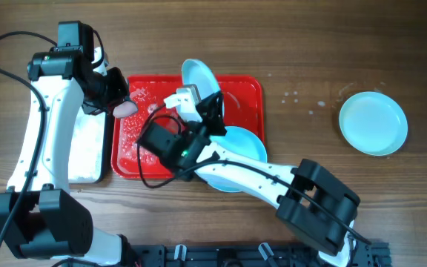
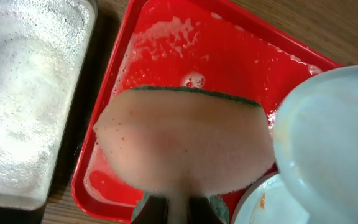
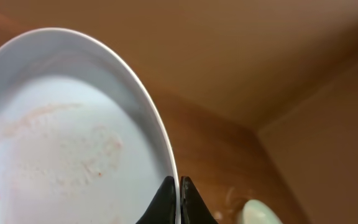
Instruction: Clean dirty plates on tray and stack at the side
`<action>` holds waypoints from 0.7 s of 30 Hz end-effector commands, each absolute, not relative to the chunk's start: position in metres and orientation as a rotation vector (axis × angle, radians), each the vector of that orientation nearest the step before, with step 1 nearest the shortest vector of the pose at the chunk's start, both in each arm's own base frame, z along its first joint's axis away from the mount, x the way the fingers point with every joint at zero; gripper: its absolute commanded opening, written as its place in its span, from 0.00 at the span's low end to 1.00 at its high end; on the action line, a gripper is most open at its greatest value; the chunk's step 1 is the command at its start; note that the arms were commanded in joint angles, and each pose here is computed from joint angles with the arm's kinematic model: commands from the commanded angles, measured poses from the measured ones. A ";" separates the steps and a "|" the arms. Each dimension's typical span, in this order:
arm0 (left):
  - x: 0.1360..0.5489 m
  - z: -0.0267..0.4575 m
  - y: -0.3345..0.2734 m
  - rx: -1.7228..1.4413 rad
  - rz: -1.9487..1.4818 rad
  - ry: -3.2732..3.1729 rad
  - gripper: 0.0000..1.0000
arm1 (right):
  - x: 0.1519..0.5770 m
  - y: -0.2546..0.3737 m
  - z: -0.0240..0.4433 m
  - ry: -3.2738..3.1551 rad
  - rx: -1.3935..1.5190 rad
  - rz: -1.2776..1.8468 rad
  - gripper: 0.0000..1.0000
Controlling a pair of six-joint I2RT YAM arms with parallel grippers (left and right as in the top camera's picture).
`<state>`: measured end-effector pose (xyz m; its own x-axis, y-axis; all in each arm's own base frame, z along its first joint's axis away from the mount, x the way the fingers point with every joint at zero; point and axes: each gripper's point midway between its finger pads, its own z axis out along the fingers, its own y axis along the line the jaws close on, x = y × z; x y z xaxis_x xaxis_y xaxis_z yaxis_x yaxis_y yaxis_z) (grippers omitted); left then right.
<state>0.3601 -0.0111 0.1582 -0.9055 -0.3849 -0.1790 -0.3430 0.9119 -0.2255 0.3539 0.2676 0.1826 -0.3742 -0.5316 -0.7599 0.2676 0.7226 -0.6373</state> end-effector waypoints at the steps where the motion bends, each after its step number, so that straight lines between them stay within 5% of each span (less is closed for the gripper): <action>1: 0.360 0.154 -0.007 -0.536 -0.264 2.866 0.04 | 0.364 0.257 0.194 1.702 -0.293 -1.067 0.04; 21: 0.360 0.154 -0.008 -0.536 -0.264 2.867 0.04 | 0.369 0.277 0.158 1.857 -0.456 -0.903 0.04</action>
<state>0.3600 -0.0111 0.1580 -0.9056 -0.3848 -0.1785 -0.3430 0.9118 -0.2258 0.3674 0.2802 0.1588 -0.4502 -0.6520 -0.6101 0.0353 0.6697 -0.7418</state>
